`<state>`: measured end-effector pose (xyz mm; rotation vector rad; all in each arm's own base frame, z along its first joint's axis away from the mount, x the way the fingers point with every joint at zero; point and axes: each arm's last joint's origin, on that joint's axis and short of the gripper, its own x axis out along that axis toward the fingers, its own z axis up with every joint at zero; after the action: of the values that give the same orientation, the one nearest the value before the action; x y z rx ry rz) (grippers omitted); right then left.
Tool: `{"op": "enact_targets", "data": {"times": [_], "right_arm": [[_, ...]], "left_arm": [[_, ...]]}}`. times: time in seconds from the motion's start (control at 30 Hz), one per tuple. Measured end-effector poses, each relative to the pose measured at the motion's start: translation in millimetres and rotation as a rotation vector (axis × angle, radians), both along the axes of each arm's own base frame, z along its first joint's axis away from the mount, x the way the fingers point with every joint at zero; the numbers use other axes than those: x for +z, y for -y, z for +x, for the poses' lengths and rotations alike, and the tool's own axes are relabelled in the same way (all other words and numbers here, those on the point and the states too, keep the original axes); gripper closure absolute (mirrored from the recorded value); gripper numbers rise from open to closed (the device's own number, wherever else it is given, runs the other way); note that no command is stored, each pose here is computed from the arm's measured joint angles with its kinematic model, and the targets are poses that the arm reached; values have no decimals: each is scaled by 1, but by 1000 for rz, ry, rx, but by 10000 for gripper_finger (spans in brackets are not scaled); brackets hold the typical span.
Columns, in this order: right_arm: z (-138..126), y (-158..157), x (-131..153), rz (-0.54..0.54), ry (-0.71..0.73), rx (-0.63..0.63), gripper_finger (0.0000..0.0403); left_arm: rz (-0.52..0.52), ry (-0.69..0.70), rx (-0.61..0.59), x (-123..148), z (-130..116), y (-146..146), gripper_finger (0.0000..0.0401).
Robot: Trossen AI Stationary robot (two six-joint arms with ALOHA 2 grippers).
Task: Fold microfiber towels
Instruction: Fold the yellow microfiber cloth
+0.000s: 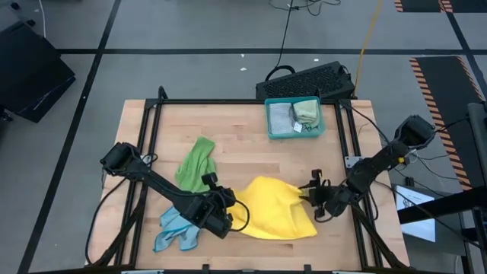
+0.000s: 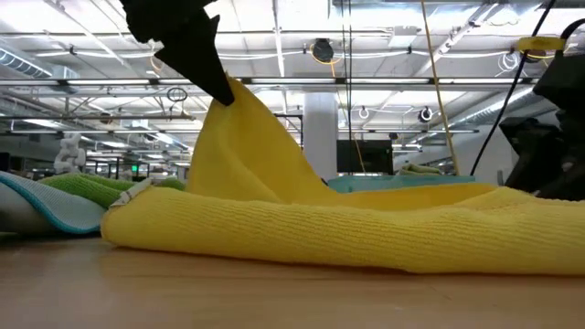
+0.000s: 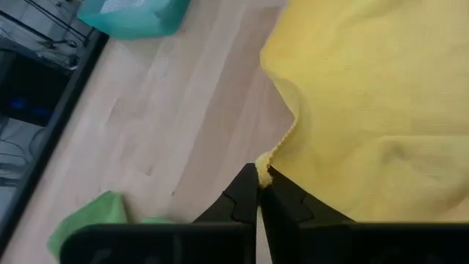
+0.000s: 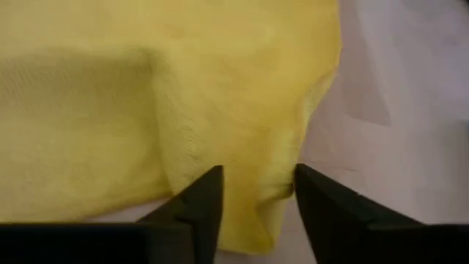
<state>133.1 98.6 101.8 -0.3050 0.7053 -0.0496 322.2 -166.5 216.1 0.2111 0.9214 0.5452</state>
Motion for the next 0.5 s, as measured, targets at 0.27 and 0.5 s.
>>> {"op": "enact_targets", "data": {"times": [0.27, 0.5], "right_arm": [[-3, -4, 15, 198, -28, -8, 169], [-10, -5, 26, 541, -136, -29, 189]], "left_arm": [[-62, 0, 23, -1, 0, 1, 388], [-74, 14, 35, -1, 0, 1, 395]]}}
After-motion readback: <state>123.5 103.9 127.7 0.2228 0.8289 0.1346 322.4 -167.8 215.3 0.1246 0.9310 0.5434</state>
